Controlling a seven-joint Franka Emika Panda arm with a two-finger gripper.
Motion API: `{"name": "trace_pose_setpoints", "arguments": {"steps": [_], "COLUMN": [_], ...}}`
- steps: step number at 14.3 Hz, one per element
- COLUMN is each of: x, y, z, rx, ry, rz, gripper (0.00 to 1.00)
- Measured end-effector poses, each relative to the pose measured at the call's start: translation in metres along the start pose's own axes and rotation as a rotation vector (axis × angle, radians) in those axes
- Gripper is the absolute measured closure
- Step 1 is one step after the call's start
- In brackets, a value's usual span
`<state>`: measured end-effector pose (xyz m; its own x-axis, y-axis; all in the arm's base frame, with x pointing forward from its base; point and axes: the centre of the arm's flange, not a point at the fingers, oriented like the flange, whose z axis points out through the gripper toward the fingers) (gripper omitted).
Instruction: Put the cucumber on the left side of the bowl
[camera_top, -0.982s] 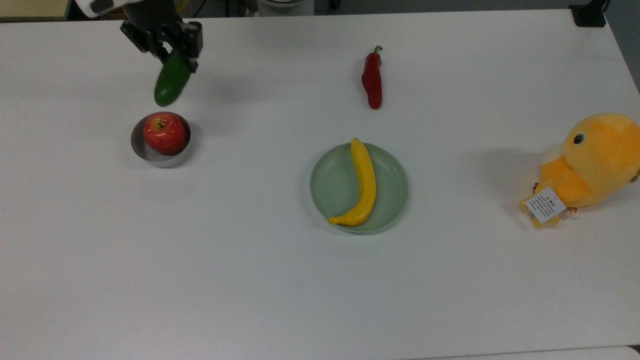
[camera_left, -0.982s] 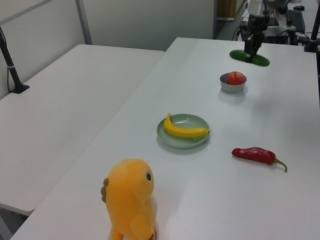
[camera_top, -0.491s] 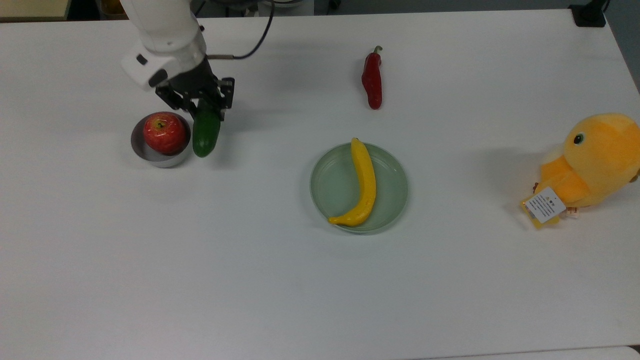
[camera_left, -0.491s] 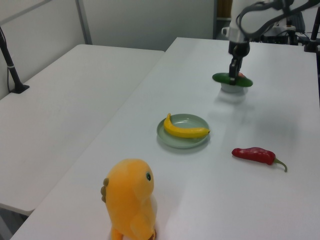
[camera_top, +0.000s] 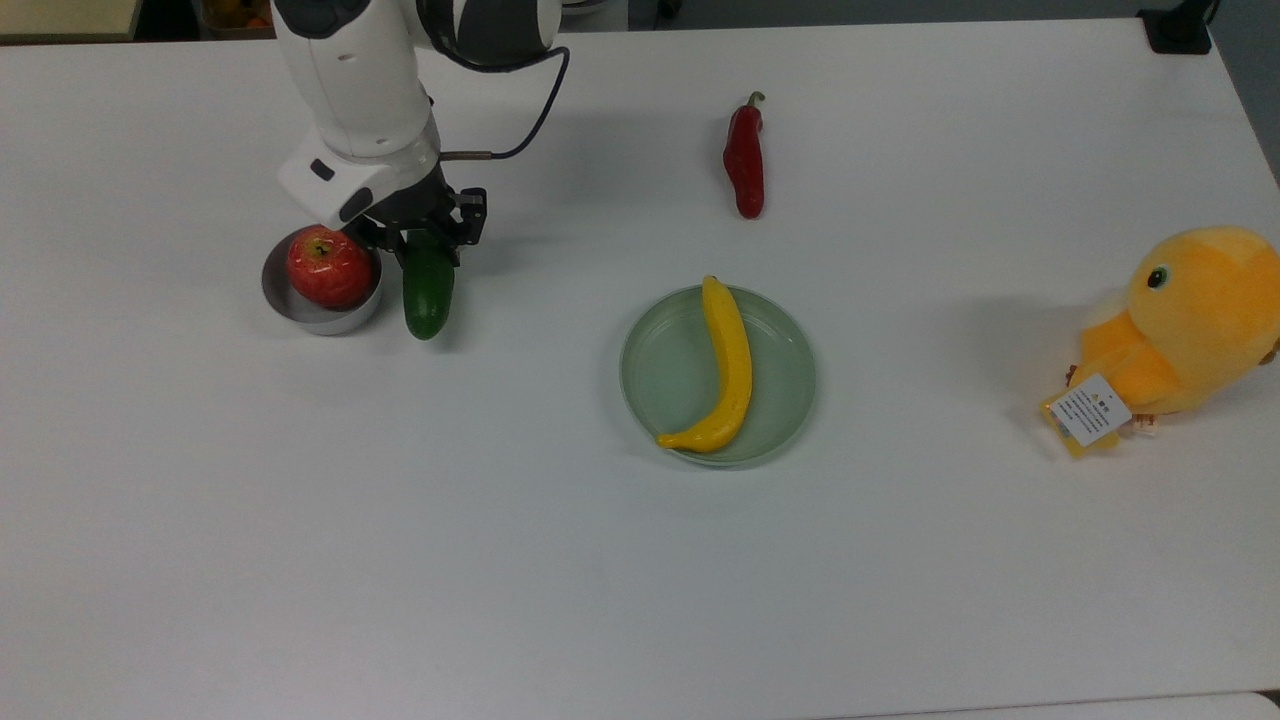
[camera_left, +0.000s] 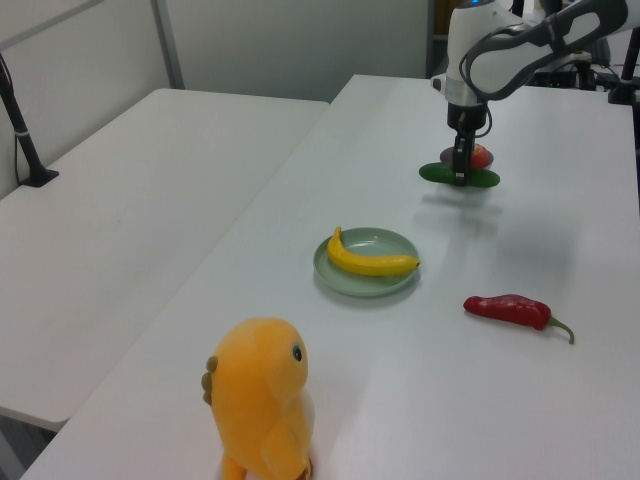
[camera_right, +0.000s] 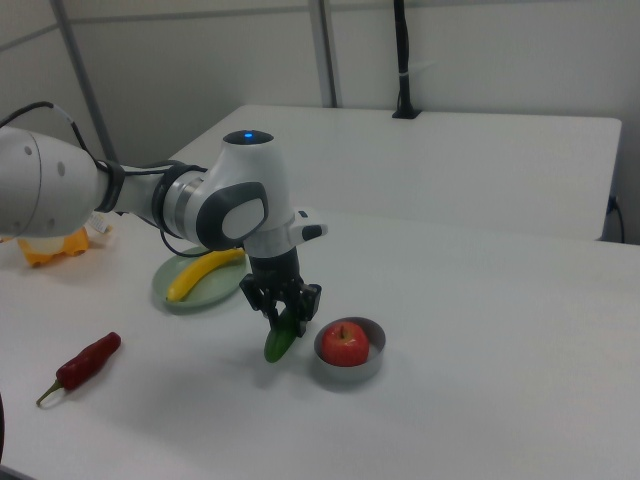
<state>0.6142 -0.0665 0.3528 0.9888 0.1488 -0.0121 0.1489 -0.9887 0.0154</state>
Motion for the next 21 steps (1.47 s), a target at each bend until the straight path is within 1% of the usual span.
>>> {"name": "trace_pose_setpoints", "arguments": {"steps": [1, 2, 3, 5, 6, 7, 9, 12, 18, 19, 21], "x": [0.001, 0.001, 0.001, 0.002, 0.002, 0.002, 0.003, 0.009, 0.020, 0.022, 0.024], "y": [-0.003, -0.004, -0.004, -0.004, -0.004, -0.004, -0.004, -0.007, -0.045, -0.050, -0.060], "z": [0.003, 0.006, 0.010, 0.016, 0.016, 0.015, 0.013, 0.005, -0.003, -0.008, -0.038], "rx": [-0.004, -0.005, -0.006, -0.006, -0.006, -0.007, -0.008, -0.011, 0.007, 0.010, 0.019], "ry": [-0.006, -0.013, -0.018, -0.028, -0.028, -0.026, -0.022, -0.005, 0.015, 0.025, 0.075], "rz": [-0.009, -0.013, -0.014, -0.015, -0.015, -0.015, -0.013, 0.019, 0.088, 0.109, 0.176], "gripper": [0.52, 0.49, 0.44, 0.14, 0.04, 0.00, 0.00, 0.00, 0.00, 0.00, 0.00]}}
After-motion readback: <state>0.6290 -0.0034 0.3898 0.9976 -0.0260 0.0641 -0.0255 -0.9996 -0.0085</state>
